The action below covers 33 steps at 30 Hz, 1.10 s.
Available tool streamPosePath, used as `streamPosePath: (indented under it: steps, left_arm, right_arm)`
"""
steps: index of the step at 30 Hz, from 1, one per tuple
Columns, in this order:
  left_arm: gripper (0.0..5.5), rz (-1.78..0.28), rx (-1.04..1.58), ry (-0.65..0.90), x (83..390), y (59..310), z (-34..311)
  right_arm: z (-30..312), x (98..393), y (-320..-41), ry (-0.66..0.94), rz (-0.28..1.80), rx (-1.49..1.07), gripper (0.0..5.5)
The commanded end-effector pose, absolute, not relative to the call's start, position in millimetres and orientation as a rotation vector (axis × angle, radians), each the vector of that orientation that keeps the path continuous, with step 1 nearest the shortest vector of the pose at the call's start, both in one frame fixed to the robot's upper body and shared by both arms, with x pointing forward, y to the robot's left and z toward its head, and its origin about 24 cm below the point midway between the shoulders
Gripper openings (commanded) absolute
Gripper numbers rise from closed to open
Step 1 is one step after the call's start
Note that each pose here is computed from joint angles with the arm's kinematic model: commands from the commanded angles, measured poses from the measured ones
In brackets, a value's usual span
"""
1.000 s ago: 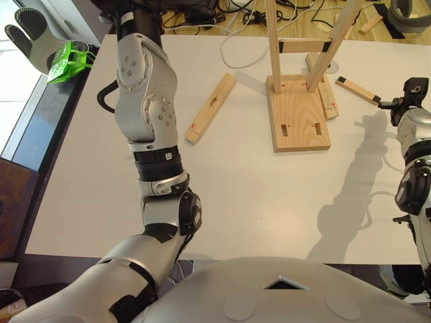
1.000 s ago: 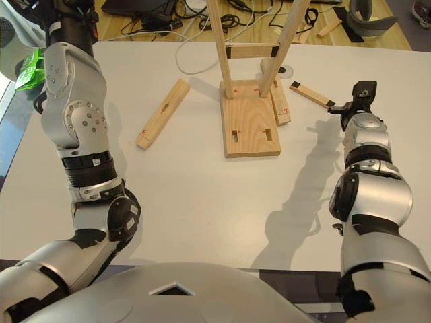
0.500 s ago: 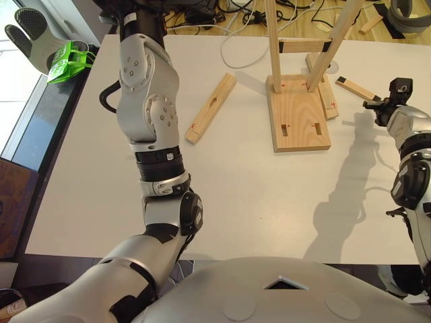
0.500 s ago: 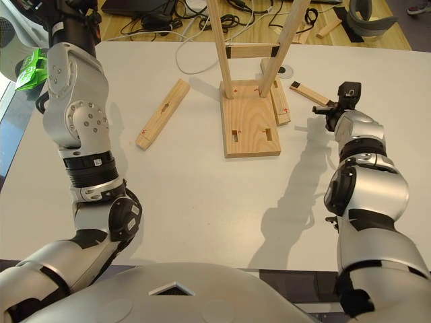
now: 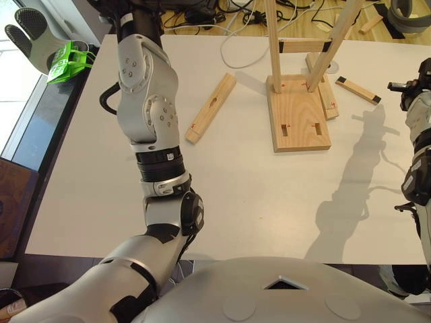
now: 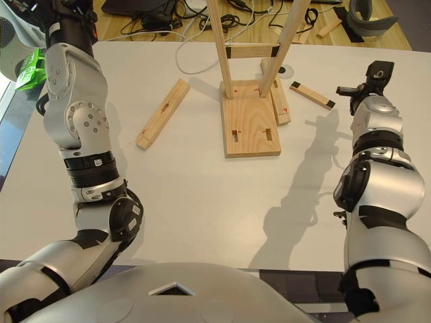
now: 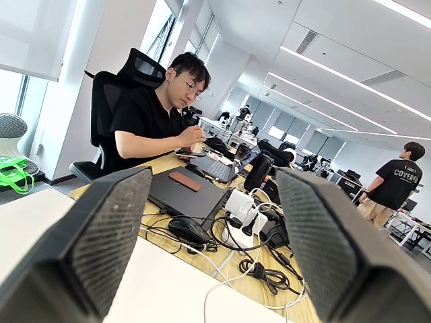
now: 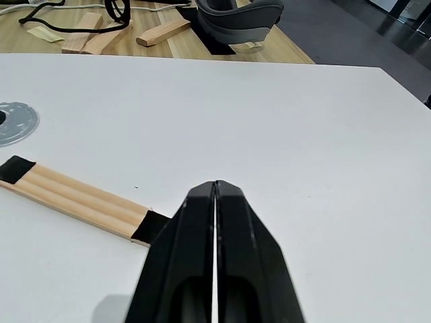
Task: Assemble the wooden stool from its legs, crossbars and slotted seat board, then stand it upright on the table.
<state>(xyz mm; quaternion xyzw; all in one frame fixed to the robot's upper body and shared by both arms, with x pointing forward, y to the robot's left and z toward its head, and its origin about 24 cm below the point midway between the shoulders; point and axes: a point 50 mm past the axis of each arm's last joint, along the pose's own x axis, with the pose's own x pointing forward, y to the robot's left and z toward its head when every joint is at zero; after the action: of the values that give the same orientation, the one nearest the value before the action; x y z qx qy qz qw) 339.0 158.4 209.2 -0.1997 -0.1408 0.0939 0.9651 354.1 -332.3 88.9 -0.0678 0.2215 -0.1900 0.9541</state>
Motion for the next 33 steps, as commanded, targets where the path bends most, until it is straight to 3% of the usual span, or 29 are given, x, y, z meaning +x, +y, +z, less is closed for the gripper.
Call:
streamPosePath:
  steps: [1, 18, 33]
  left_arm:
    - [3.39, 0.193, -0.399, -0.277, 339.3, 157.6, 207.8]
    - [3.39, 0.173, -0.394, -0.281, 340.1, 153.7, 210.3]
    - [3.39, 0.162, -0.390, -0.282, 340.5, 153.8, 210.0]
  right_arm:
    - [98.5, 357.0, -334.8, 0.412, -0.407, -0.172, 0.03]
    - [82.4, 344.1, -344.0, 0.473, -0.430, -0.123, 0.03]
    - [87.3, 353.3, -332.1, 0.404, -0.389, -0.137, 0.03]
